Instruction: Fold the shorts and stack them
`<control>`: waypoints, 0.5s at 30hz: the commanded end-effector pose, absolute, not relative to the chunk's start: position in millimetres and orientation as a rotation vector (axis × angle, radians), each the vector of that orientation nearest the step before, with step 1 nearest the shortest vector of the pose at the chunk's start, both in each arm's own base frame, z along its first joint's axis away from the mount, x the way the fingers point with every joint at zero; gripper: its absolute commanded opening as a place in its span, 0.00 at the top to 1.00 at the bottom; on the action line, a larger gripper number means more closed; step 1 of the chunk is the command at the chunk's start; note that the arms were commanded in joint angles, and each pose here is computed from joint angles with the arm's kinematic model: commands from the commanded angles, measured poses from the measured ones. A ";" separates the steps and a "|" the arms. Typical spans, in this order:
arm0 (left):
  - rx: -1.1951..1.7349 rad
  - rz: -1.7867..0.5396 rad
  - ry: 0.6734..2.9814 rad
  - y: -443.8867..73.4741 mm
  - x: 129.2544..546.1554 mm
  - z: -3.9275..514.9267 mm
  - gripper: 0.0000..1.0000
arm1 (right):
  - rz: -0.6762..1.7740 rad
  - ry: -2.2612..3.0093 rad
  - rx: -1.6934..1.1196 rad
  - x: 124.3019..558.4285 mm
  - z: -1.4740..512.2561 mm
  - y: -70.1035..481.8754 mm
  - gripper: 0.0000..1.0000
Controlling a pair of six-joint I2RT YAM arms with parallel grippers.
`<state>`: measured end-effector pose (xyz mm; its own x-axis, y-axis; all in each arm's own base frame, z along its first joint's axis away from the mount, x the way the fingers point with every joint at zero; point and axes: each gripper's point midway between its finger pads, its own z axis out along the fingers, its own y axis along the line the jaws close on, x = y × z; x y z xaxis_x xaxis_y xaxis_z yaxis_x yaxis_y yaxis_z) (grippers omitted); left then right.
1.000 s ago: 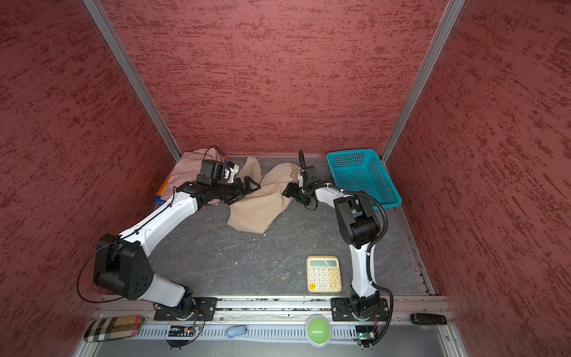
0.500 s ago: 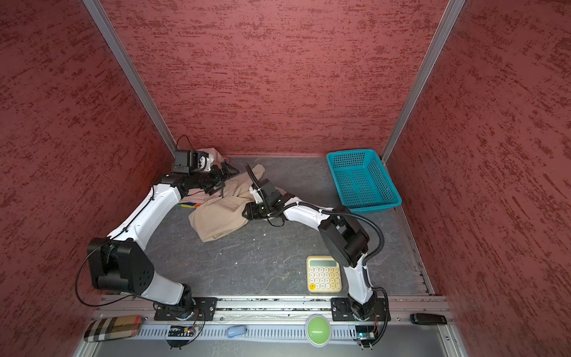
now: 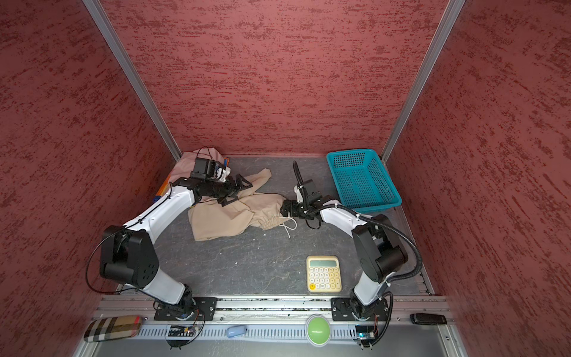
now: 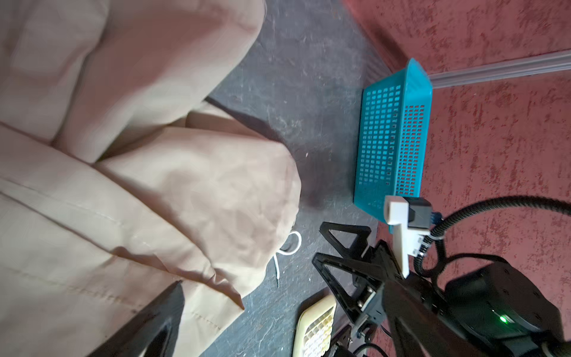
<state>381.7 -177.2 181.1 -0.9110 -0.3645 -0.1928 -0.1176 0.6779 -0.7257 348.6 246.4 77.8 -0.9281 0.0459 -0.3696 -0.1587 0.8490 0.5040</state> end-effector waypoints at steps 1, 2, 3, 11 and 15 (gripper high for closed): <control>-0.330 -1.121 2.567 -192.7 379.7 185.7 0.01 | 0.808 2.631 -0.169 351.0 67.8 254.5 0.02; -0.318 -1.125 2.573 -195.9 378.2 185.4 0.01 | 0.833 2.632 -0.192 349.3 64.0 258.3 0.03; -0.313 -1.126 2.578 -197.9 377.4 184.9 0.01 | 0.847 2.633 -0.202 348.7 60.7 260.3 0.04; -0.255 -1.170 2.608 -214.5 362.7 187.4 0.01 | 0.941 2.567 -0.257 364.0 50.5 281.1 0.24; -0.240 -1.175 2.601 -214.4 355.0 194.3 0.01 | 0.940 2.538 -0.271 378.3 56.0 288.7 0.50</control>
<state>362.0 -211.7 181.2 -0.9467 -0.2733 -0.1704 -0.0601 0.6695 -0.7403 360.6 273.8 38.7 -0.9267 -0.0283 -0.3748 -0.2514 0.7880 0.5620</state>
